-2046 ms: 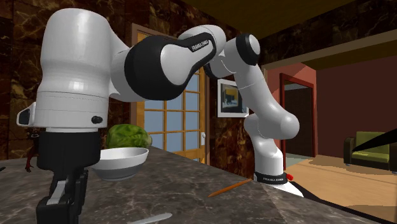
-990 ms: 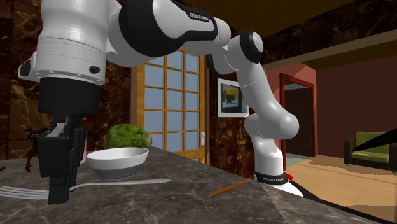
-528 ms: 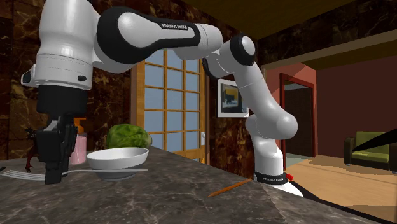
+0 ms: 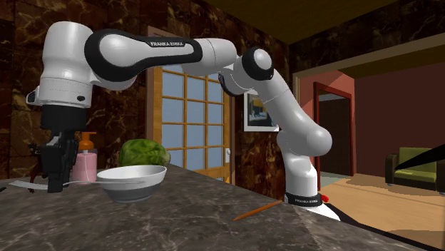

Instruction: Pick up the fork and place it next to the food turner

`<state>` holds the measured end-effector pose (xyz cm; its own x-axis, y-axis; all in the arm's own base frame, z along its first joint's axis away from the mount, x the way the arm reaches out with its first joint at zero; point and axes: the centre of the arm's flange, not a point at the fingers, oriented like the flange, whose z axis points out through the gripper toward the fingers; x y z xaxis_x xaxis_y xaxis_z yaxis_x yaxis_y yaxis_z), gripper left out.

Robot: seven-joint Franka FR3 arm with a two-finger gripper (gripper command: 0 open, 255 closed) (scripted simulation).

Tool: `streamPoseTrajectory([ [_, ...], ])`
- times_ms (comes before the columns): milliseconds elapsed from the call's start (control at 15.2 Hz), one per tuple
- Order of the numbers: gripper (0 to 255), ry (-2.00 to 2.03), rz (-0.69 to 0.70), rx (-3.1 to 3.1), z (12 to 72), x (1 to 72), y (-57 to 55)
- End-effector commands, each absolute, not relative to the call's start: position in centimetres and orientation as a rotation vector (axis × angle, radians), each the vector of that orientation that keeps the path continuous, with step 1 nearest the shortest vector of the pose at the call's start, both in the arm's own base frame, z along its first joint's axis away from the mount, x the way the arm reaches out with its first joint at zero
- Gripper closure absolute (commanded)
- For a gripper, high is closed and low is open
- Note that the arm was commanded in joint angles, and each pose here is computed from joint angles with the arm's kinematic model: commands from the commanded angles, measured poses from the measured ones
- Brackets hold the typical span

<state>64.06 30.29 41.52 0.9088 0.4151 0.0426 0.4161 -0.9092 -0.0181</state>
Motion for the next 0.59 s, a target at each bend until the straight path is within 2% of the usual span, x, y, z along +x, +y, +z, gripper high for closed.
streamPoseTrajectory([
  [0, 255, -0.664, -0.059, -3.043, 41.7, 66.0, 28.8],
  [528, 255, -0.664, -0.059, -3.043, 41.6, 73.6, 21.5],
])
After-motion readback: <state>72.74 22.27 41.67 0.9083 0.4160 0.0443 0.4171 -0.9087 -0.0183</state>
